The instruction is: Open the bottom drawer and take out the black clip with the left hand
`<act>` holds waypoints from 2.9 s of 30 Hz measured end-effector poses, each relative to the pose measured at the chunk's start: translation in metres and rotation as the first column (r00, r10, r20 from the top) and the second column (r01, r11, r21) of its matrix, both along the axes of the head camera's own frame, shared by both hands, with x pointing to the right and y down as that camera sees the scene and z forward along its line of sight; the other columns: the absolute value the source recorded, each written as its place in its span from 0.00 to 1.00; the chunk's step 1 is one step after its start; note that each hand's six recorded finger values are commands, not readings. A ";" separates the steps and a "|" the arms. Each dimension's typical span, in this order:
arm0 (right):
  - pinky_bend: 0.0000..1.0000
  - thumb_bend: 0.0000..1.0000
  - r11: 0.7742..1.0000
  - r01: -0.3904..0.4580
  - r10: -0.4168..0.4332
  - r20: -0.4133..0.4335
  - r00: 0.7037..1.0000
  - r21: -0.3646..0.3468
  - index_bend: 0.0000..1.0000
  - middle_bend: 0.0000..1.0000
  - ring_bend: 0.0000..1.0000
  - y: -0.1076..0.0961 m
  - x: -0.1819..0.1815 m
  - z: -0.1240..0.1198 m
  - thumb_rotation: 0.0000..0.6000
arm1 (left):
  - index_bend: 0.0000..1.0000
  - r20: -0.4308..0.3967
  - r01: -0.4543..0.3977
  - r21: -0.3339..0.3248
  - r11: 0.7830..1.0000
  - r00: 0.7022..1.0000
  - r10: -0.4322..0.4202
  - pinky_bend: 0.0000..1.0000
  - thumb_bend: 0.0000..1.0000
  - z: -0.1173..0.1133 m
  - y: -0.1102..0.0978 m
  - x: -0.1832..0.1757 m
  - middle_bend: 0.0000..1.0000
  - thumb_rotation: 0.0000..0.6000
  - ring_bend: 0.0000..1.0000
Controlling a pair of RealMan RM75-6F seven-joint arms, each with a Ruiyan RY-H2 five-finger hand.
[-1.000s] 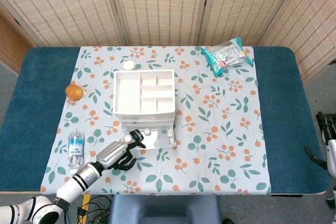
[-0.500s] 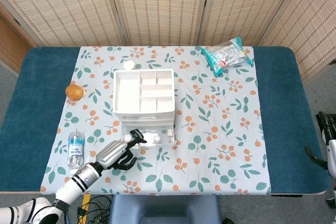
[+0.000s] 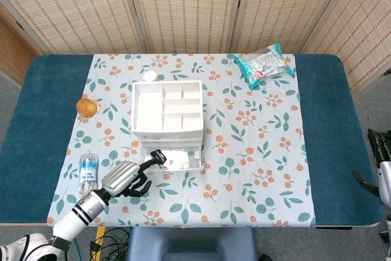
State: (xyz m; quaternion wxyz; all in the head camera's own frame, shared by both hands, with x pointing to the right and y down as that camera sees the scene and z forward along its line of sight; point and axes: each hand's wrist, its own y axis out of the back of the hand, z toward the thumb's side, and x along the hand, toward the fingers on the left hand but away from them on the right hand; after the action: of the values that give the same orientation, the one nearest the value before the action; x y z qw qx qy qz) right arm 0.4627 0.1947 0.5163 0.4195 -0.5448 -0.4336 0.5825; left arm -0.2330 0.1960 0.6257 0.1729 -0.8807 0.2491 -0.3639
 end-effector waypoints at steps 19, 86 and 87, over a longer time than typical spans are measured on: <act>0.00 0.24 0.991 0.058 -0.051 -0.058 0.997 0.124 0.00 0.13 0.05 -0.019 -0.010 -0.051 1.00 | 0.33 0.220 -0.325 0.428 0.843 0.943 0.251 1.00 0.29 -0.027 -0.067 0.005 0.91 1.00 0.98; 0.01 0.24 0.996 0.007 -0.006 -0.012 1.000 0.087 0.00 0.13 0.06 -0.004 0.004 -0.037 1.00 | 0.39 0.680 -0.824 0.361 0.436 0.553 0.482 1.00 0.26 0.030 -0.062 0.052 0.95 1.00 1.00; 0.01 0.24 0.996 0.007 -0.006 -0.011 1.000 0.087 0.00 0.13 0.06 -0.004 0.004 -0.037 1.00 | 0.39 0.681 -0.826 0.359 0.436 0.551 0.483 1.00 0.26 0.031 -0.062 0.052 0.95 1.00 1.00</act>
State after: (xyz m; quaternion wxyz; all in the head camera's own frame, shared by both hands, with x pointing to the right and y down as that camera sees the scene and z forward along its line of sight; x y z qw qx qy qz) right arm 0.4664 0.1910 0.4790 0.4471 -0.5243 -0.4544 0.5646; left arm -0.1811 0.1338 0.6563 0.6529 -0.6640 -0.0712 -0.3575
